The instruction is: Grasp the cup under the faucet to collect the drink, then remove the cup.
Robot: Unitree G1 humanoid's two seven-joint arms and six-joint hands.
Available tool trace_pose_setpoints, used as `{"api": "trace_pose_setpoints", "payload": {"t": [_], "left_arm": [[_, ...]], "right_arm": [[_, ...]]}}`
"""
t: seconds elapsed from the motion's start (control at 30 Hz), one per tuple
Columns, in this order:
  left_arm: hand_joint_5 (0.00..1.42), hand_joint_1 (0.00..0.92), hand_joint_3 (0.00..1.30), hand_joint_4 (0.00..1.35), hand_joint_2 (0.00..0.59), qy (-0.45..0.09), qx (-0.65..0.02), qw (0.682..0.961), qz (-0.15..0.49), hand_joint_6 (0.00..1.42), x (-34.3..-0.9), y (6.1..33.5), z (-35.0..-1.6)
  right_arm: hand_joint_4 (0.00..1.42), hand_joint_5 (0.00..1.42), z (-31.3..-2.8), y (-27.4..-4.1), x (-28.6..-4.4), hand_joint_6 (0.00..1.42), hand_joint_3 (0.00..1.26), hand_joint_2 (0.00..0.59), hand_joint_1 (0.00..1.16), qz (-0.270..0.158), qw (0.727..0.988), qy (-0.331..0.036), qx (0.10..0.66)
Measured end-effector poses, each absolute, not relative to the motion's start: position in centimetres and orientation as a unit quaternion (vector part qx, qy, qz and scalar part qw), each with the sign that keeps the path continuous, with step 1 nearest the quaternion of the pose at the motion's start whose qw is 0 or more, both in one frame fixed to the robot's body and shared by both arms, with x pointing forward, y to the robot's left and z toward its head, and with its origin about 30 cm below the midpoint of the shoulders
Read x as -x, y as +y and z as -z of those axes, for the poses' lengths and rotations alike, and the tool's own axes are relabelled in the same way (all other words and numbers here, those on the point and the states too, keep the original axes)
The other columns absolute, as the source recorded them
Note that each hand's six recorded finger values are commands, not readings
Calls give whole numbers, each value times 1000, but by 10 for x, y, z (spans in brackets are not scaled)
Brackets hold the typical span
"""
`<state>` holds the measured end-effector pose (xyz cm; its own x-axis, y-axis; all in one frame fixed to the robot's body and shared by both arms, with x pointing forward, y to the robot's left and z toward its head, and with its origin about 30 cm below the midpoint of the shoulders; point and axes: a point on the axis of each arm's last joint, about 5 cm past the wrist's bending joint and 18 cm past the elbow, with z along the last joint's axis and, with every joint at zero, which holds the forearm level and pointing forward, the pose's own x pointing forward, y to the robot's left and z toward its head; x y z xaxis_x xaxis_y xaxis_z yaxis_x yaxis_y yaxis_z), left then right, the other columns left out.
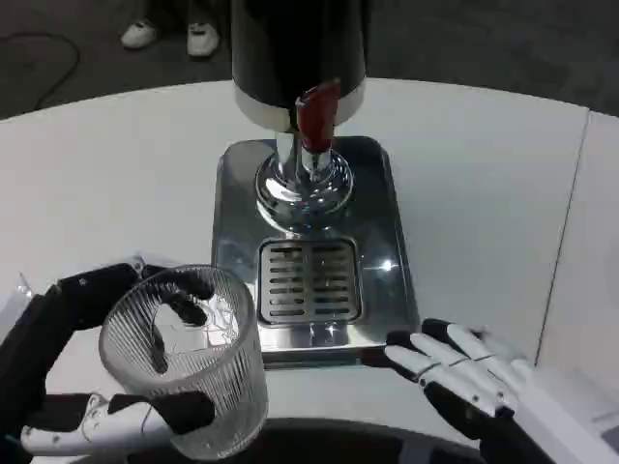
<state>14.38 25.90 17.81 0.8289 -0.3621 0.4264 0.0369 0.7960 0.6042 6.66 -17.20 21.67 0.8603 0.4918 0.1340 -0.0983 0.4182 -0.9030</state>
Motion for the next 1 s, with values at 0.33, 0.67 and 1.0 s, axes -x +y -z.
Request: {"api": "trace_pose_setpoints", "payload": {"t": [0.33, 0.67, 1.0], "left_arm": [[929, 644, 677, 804, 0, -270, -302, 908, 105, 906, -143, 261, -179], [946, 643, 684, 811, 0, -260, -309, 911, 84, 918, -144, 269, -173], [947, 650, 693, 823, 0, -278, -328, 900, 69, 922, -157, 274, -171]], "right_arm": [[84, 26, -216, -169, -67, 18, 164, 448, 521, -183, 821, -198, 503], [86, 26, -216, -167, -68, 18, 164, 448, 521, -181, 823, -197, 501], [93, 26, -215, -166, -68, 18, 165, 448, 522, -179, 825, -196, 498]]}}
